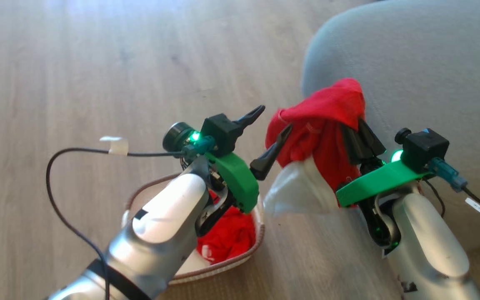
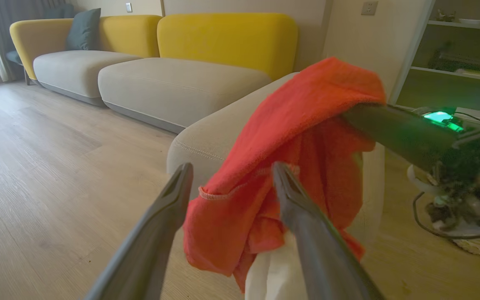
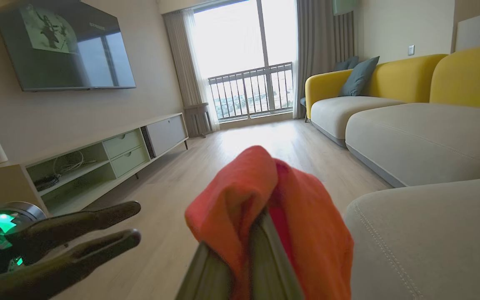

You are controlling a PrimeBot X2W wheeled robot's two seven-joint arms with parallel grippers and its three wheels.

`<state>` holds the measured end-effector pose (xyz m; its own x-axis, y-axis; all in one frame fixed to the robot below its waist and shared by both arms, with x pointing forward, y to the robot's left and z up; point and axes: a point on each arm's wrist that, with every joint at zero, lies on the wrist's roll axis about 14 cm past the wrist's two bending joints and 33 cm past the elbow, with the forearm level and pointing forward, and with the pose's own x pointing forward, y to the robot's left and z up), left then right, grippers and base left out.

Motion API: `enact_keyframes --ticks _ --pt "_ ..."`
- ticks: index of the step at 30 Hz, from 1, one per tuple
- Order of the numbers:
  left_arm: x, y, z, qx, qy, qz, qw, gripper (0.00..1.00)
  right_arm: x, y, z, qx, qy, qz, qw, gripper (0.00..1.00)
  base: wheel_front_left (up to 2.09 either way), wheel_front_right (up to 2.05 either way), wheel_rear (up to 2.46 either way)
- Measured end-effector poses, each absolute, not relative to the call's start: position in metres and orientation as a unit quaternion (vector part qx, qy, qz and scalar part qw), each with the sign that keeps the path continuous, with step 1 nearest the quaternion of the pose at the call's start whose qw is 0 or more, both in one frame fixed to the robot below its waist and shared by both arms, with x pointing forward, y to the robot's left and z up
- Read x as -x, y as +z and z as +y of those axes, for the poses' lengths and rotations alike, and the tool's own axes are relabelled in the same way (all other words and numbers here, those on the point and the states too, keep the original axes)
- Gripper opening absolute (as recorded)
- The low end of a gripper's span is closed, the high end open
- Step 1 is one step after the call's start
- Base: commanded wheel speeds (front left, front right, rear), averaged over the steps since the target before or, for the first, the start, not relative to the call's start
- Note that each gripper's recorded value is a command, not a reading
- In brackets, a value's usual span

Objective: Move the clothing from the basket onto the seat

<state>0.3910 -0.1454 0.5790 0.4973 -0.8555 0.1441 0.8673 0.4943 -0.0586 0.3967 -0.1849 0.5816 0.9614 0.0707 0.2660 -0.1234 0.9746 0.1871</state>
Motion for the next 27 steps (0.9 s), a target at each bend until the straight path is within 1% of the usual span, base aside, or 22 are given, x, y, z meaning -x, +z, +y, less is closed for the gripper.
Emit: enact_keyframes --ticks 9,14,16,22,27 --pt "-0.358 0.573 -0.197 0.073 -0.565 -0.039 0.821 1.0 -0.354 0.592 -0.243 -0.077 -0.031 -0.15 0.985 0.0 0.0 0.0 0.0" --pt "-0.331 0.574 -0.228 0.074 -0.615 -0.038 0.784 1.0 -0.311 0.593 -0.294 -0.067 -0.114 -0.163 0.978 0.0 0.0 0.0 0.0" --pt "-0.325 0.569 -0.234 0.074 -0.627 -0.032 0.775 1.0 -0.298 0.589 -0.309 -0.059 -0.142 -0.161 0.975 0.0 0.0 0.0 0.0" --pt "-0.312 0.561 -0.243 0.085 -0.653 -0.018 0.752 1.0 -0.273 0.586 -0.327 -0.047 -0.189 -0.162 0.968 0.0 0.0 0.0 0.0" --pt "-0.31 0.562 -0.247 0.093 -0.661 -0.019 0.744 1.0 -0.269 0.578 -0.326 -0.033 -0.195 -0.147 0.969 0.0 0.0 0.0 0.0"
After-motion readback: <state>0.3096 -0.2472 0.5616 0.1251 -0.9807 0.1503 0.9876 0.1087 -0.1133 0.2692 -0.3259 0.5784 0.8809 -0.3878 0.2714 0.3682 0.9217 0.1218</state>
